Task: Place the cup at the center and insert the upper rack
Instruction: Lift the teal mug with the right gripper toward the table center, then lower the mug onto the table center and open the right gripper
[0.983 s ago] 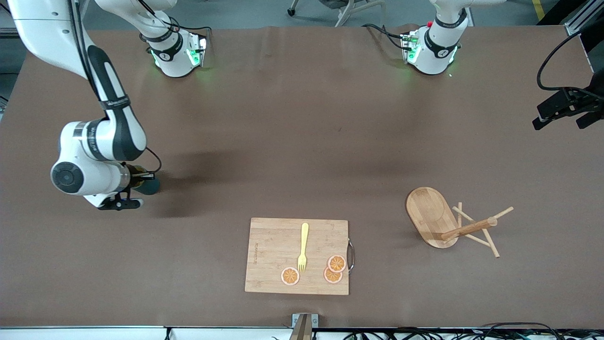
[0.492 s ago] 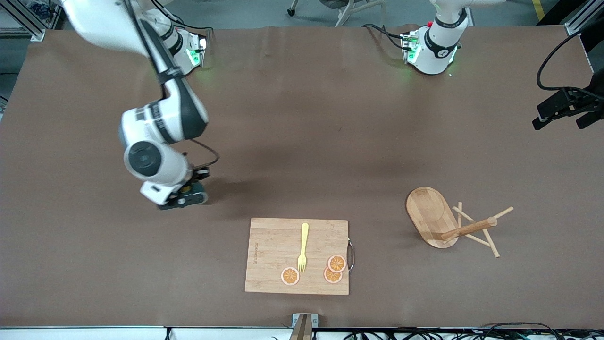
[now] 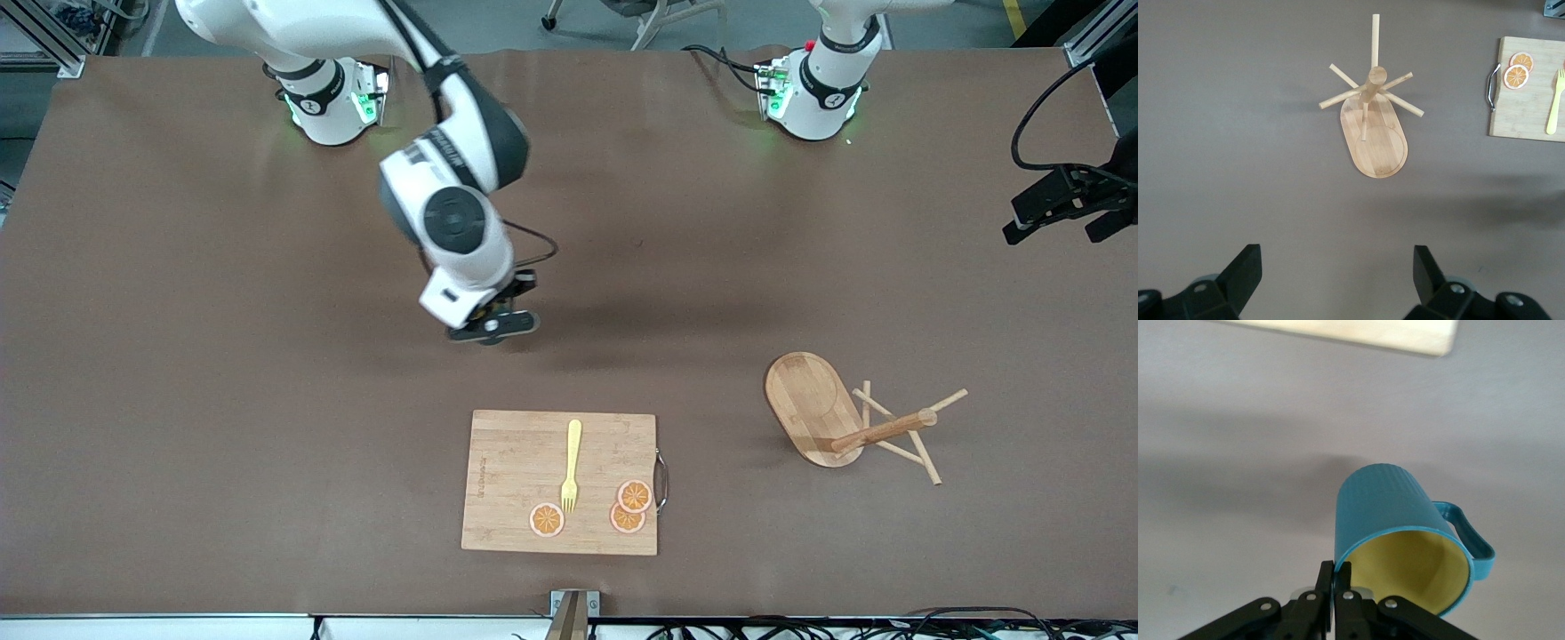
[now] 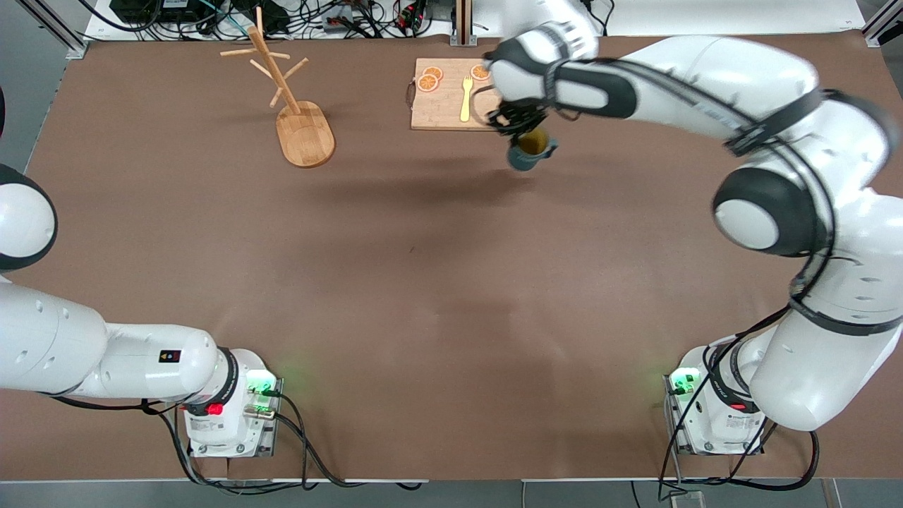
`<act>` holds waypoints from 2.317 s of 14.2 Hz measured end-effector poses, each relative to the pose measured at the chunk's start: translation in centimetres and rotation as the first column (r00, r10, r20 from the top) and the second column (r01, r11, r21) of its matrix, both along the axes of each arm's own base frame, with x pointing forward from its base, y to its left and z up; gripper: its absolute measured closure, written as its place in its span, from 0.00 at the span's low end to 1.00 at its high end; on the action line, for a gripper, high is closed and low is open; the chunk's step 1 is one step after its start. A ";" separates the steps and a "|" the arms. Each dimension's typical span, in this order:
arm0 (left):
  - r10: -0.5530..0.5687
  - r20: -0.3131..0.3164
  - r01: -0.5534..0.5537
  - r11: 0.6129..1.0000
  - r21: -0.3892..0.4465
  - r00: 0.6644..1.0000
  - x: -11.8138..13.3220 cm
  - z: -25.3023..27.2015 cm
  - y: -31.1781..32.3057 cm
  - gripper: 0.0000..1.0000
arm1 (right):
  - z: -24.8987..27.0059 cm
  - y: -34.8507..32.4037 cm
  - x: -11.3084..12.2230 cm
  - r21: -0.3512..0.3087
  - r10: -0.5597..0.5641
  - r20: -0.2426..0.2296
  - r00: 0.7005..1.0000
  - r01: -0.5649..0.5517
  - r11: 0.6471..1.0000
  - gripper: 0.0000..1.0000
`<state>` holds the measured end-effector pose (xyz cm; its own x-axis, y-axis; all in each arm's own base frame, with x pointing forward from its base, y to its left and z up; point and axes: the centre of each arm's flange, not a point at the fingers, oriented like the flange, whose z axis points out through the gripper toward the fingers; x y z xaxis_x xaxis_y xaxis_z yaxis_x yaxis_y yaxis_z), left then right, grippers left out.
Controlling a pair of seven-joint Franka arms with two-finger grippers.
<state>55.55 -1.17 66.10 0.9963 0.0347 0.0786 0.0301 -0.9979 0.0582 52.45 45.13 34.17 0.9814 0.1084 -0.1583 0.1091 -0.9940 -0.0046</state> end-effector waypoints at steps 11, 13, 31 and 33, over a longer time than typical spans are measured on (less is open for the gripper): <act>0.000 0.000 0.000 1.000 0.000 1.000 0.0 0.0 0.0 0.00 | -1.5 11.0 -6.3 0.028 -0.149 -0.030 0.988 0.150 0.988 0.96; 0.000 0.000 0.000 1.000 0.000 1.000 0.0 0.0 0.0 0.00 | -2.0 11.8 -6.6 0.050 -0.197 -0.040 0.980 0.199 0.979 0.96; -0.002 -0.001 0.002 1.000 0.000 1.000 0.0 0.0 -0.1 0.00 | -6.8 14.8 -7.0 0.138 0.050 -0.013 0.999 -0.048 0.989 0.92; -0.002 -0.001 0.002 1.000 0.000 1.000 0.0 0.0 -0.1 0.00 | -6.8 14.6 -6.7 0.134 0.038 -0.010 0.999 -0.036 0.990 0.71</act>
<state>55.58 -1.26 66.06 0.9964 0.0330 0.0780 0.0285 -0.9979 0.0582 45.76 59.74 27.34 0.9744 0.1657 -0.1517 0.1449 -0.9796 -0.1393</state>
